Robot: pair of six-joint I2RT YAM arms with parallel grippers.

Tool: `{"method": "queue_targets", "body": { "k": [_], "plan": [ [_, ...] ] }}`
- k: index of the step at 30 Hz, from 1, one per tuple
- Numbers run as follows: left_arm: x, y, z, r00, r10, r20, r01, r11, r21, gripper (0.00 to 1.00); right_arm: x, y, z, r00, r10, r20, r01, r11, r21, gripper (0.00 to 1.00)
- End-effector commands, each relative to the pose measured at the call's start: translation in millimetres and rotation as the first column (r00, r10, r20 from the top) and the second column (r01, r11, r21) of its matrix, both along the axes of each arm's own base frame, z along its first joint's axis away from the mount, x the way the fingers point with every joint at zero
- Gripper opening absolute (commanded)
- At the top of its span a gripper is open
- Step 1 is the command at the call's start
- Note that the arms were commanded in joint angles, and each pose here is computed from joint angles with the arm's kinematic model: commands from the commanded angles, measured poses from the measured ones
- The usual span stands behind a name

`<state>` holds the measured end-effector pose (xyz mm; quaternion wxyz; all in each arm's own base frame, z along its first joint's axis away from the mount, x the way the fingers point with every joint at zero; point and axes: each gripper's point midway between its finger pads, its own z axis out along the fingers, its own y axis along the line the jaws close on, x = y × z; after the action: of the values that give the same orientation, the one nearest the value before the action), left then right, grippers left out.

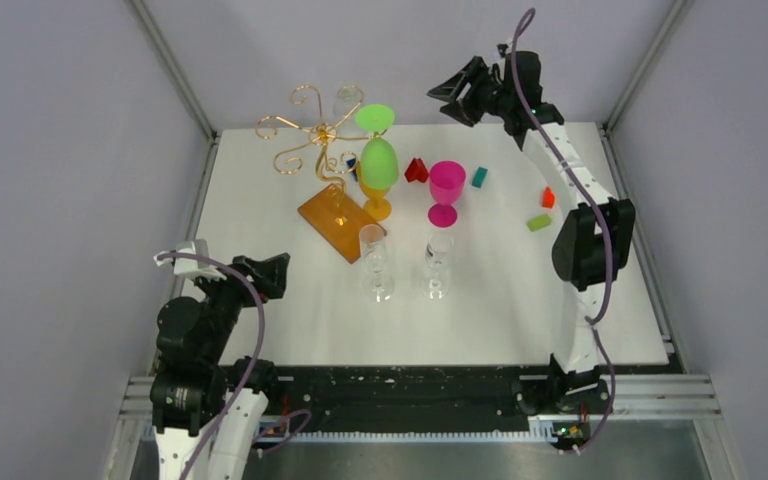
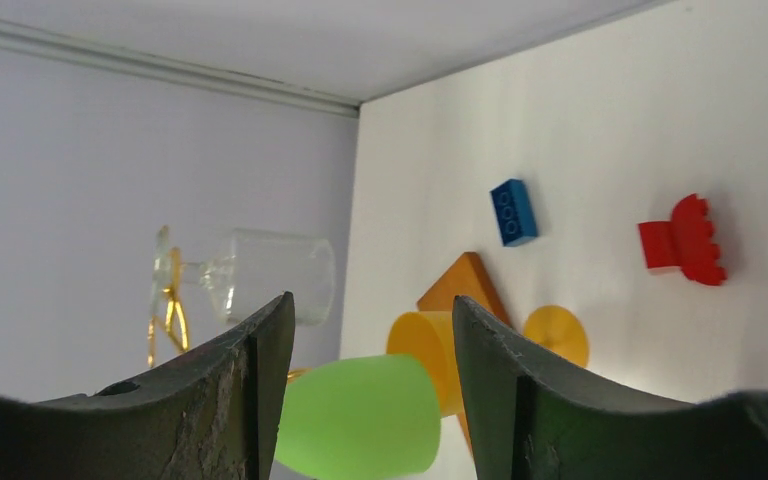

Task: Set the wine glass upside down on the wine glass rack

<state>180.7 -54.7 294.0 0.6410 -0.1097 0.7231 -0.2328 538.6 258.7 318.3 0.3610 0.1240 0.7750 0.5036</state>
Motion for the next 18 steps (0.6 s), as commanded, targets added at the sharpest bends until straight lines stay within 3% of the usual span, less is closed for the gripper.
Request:
{"method": "queue_targets", "body": {
  "k": [1, 8, 18],
  "plan": [
    [-4, -4, 22, 0.997, -0.03, 0.067, 0.03, 1.0, 0.009, 0.94, -3, -12, 1, 0.998, -0.021, 0.054, 0.028, 0.99, -0.139, 0.59],
    [-4, -5, 22, 0.997, -0.036, 0.07, 0.036, 0.999, 0.006, 0.93, -6, 17, -45, 0.99, 0.138, 0.009, -0.132, 0.962, -0.24, 0.51],
    [-2, -8, 27, 0.996, -0.047, 0.074, 0.047, 0.999, -0.001, 0.93, -25, 62, -96, 0.952, 0.302, -0.044, -0.297, 0.884, -0.362, 0.52]
  ]
}}
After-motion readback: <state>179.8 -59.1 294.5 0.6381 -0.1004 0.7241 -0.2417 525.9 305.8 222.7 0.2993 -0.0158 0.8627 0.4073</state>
